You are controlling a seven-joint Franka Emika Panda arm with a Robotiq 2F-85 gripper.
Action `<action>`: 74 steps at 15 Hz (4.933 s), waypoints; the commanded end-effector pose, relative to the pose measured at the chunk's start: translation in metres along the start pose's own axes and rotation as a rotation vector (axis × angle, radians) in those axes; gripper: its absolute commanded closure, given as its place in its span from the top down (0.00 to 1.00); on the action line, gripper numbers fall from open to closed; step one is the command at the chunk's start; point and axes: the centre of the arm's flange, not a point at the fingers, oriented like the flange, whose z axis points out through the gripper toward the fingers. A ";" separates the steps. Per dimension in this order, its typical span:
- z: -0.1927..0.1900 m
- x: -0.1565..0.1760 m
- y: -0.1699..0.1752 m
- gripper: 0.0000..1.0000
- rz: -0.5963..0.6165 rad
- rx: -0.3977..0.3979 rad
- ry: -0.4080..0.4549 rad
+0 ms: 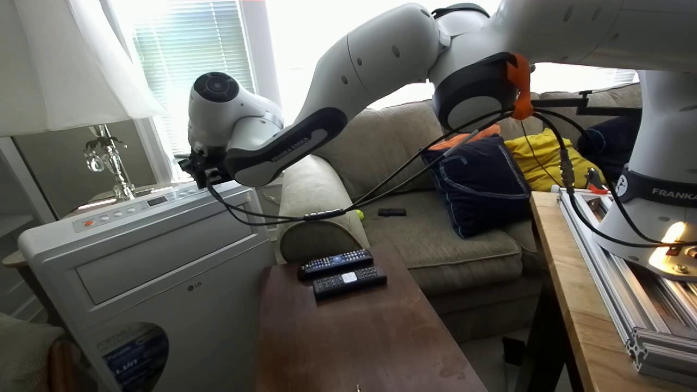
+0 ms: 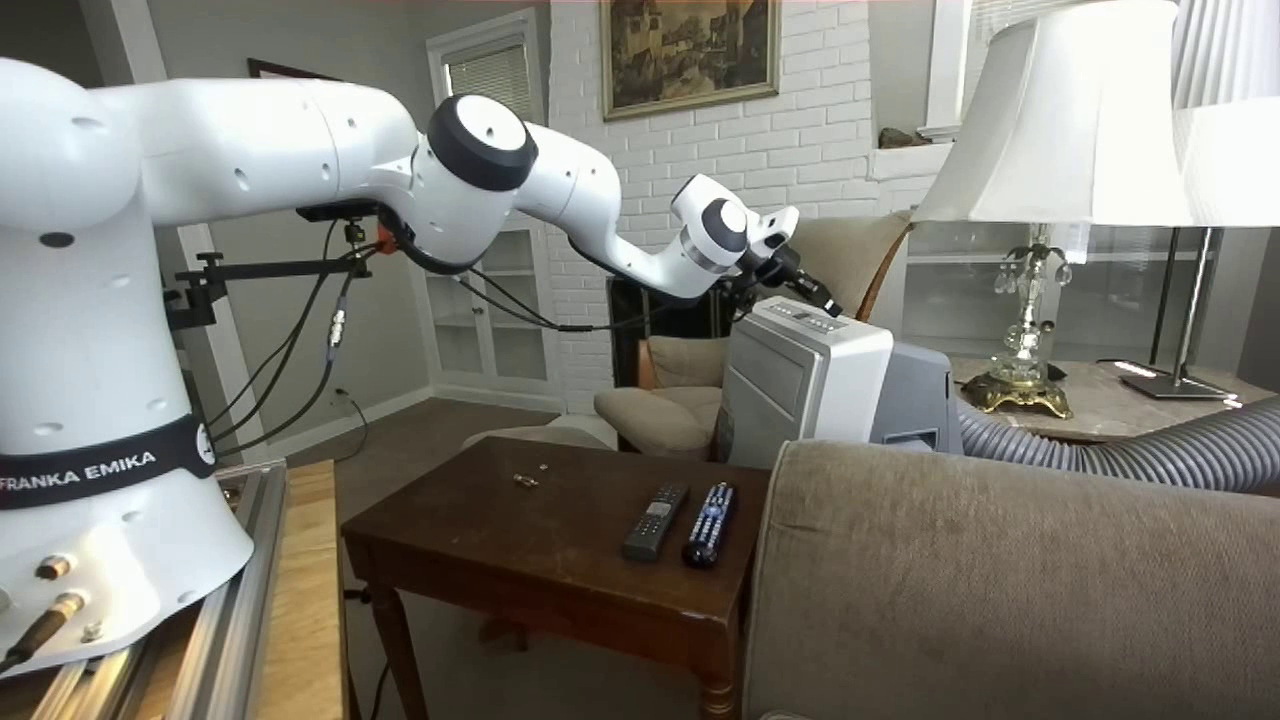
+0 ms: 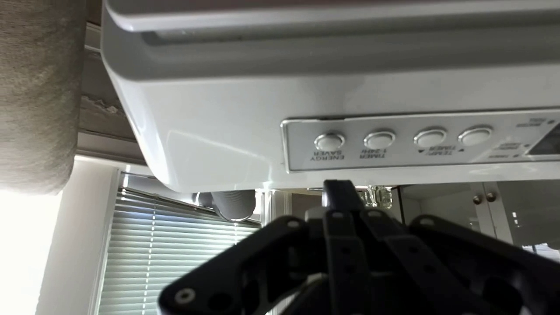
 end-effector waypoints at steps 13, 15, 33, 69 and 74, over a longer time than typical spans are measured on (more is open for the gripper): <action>-0.016 -0.004 0.001 0.00 0.031 -0.062 -0.050; -0.017 -0.002 0.004 0.00 0.036 -0.074 -0.046; -0.038 -0.009 0.007 0.00 0.036 -0.076 -0.055; -0.024 -0.008 -0.005 0.00 0.054 -0.087 -0.029; -0.020 -0.009 -0.008 0.00 0.055 -0.081 -0.021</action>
